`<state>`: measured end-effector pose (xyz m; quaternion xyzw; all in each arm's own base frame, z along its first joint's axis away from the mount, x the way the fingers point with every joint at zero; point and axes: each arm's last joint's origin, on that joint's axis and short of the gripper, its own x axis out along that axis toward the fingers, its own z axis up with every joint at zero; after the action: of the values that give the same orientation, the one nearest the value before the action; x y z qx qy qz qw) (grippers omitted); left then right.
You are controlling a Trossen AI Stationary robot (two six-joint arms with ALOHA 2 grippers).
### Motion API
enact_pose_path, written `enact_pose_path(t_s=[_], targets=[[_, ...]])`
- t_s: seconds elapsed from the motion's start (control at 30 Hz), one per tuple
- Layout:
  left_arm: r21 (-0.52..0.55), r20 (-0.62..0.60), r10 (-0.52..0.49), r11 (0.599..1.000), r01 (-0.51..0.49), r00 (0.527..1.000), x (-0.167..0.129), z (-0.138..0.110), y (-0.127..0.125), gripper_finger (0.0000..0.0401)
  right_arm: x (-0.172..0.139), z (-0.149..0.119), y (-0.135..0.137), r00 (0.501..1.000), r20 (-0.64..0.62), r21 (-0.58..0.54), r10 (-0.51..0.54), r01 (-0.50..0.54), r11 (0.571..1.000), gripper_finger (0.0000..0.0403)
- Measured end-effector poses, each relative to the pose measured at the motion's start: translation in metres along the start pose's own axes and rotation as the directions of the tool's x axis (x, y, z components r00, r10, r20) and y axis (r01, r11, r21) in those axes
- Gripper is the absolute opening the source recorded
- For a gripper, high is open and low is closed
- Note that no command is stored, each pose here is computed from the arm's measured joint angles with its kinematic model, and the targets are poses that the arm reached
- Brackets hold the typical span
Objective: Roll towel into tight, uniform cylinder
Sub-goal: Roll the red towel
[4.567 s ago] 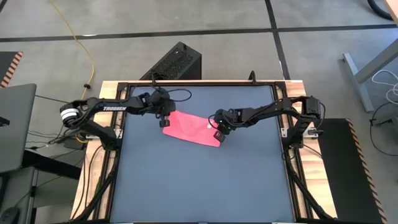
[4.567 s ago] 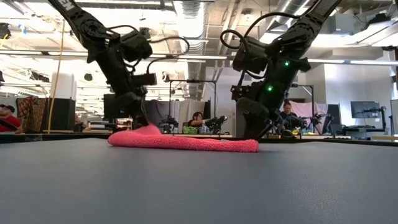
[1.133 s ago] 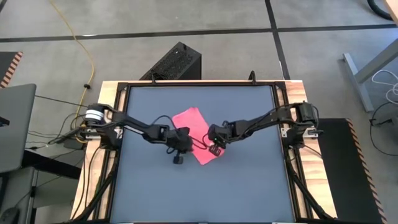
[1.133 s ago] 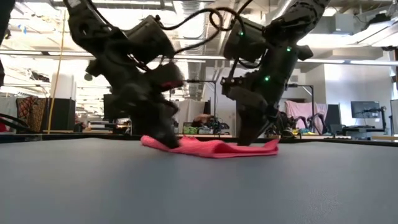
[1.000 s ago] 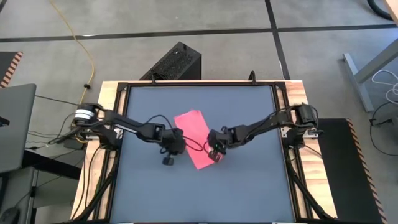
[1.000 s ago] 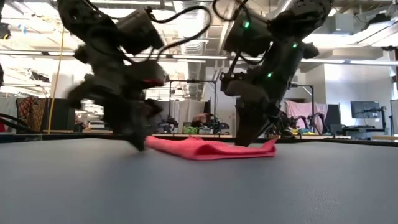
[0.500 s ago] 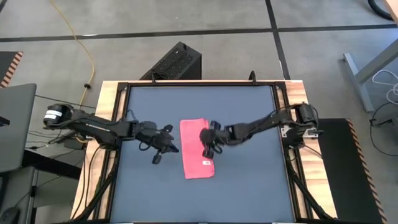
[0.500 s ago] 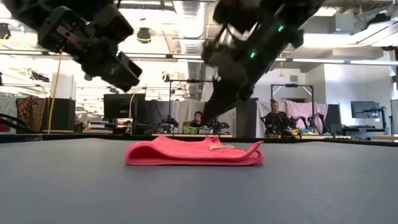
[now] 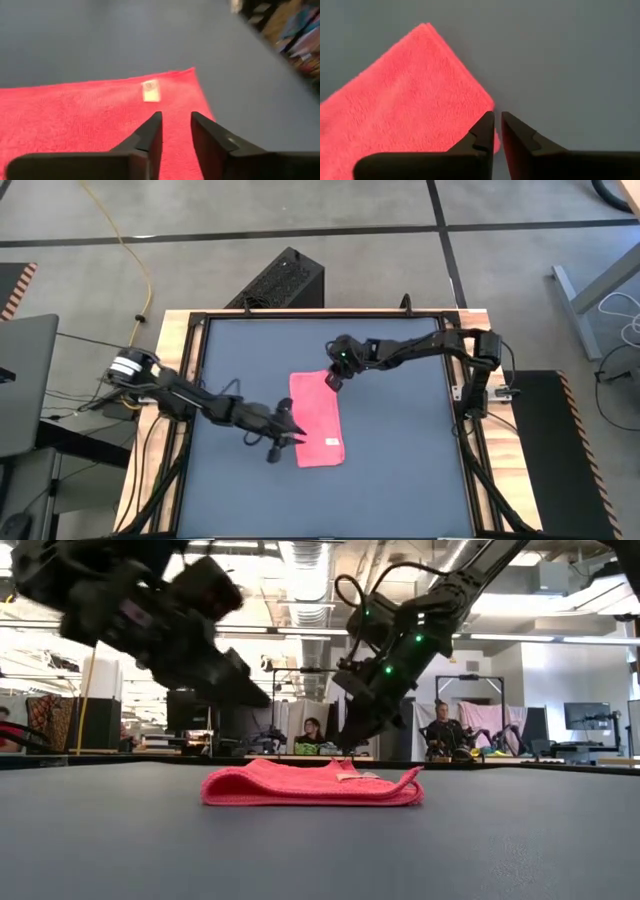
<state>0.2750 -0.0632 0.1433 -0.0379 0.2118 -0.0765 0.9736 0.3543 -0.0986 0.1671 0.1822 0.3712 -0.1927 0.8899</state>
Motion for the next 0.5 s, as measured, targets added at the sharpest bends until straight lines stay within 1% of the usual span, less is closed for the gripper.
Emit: enact_pose_path(t_s=[0.07, 0.13, 0.27, 0.37, 0.5], targets=[[0.027, -0.08, 0.033, 0.999, -0.031, 0.996, 0.016, 0.003, 0.0, 0.0125, 0.0, -0.001, 0.002, 1.0, -0.001, -0.004, 0.009, -0.009, 1.0, 0.0079], [0.059, -0.182, 0.048, 0.998, -0.038, 0.982, 0.029, 0.005, -0.001, 0.0142, -0.001, 0.0, 0.006, 1.0, 0.012, -0.016, 0.019, -0.019, 1.0, 0.009], [0.106, -0.342, 0.038, 0.994, -0.002, 0.939, 0.048, 0.01, -0.005, 0.0159, 0.0, 0.001, 0.009, 0.999, 0.035, -0.041, 0.021, -0.02, 0.999, 0.0109], [0.125, -0.379, 0.026, 0.992, 0.023, 0.925, 0.053, 0.012, -0.01, 0.0161, 0.0, 0.003, 0.007, 0.999, 0.046, -0.038, 0.01, -0.008, 0.999, 0.012], [0.134, -0.364, 0.031, 0.991, 0.02, 0.931, 0.051, 0.014, -0.012, 0.0161, 0.006, 0.003, 0.003, 0.998, 0.057, -0.04, -0.007, 0.009, 0.999, 0.0131]])
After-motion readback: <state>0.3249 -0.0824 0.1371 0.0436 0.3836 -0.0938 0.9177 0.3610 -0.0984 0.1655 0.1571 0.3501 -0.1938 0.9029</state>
